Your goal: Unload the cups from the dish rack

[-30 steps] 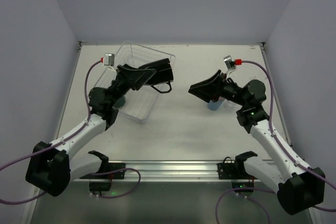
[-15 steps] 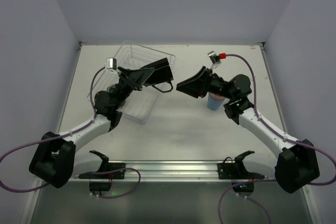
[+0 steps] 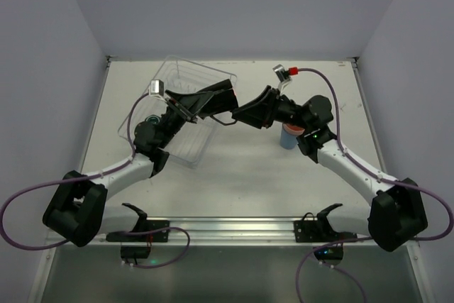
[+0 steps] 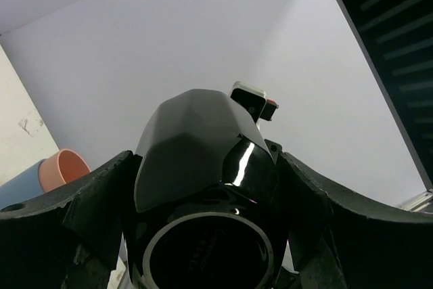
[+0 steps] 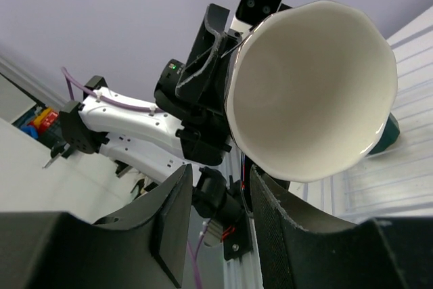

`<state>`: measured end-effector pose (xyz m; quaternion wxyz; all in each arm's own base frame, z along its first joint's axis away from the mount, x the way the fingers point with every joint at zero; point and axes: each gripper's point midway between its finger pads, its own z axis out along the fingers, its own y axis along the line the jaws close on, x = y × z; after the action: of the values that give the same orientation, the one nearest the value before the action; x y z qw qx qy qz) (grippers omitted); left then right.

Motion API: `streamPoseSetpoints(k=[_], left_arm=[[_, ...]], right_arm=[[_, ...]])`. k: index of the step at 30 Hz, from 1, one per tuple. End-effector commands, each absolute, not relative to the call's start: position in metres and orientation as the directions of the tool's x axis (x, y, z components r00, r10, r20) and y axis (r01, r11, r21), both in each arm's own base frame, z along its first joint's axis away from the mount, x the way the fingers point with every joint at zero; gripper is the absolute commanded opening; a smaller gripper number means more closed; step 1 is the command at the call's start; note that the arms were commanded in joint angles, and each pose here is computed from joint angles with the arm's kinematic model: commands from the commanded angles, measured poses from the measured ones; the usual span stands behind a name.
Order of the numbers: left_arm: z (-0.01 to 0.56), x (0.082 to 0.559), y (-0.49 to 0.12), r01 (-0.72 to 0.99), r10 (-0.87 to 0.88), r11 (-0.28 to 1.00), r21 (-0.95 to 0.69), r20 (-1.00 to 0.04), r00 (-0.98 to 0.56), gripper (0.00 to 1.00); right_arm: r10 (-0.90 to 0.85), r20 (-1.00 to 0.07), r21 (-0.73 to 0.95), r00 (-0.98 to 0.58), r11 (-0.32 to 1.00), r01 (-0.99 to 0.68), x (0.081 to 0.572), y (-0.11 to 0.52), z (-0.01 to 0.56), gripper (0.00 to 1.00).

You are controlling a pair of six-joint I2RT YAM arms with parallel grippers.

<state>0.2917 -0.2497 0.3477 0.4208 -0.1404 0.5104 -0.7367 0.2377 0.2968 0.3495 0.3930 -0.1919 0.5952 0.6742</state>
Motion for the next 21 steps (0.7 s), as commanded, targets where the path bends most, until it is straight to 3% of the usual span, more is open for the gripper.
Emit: streamPoseSetpoints(k=[1,11,21], left_arm=[[0.447,0.227,-0.219,0.778,-0.818,-0.294,-0.556,-0.274,-0.505,0.00],[0.454,0.221,-0.219,0.792,-0.816,-0.280,-0.543,-0.300,-0.494,0.00],[0.460,0.218,-0.222,0.788,-0.813,-0.304,-0.535,-0.287,-0.507,0.00]], right_arm=[[0.342,-0.777,0.583,-0.528,0.075,-0.809,0.238,0.290,0.365,0.42],[0.309,-0.815,0.560,-0.490,0.204,-0.803,0.240,0.280,0.353,0.41],[0.301,-0.797,0.580,-0.523,0.141,-0.803,0.245,0.290,0.351,0.39]])
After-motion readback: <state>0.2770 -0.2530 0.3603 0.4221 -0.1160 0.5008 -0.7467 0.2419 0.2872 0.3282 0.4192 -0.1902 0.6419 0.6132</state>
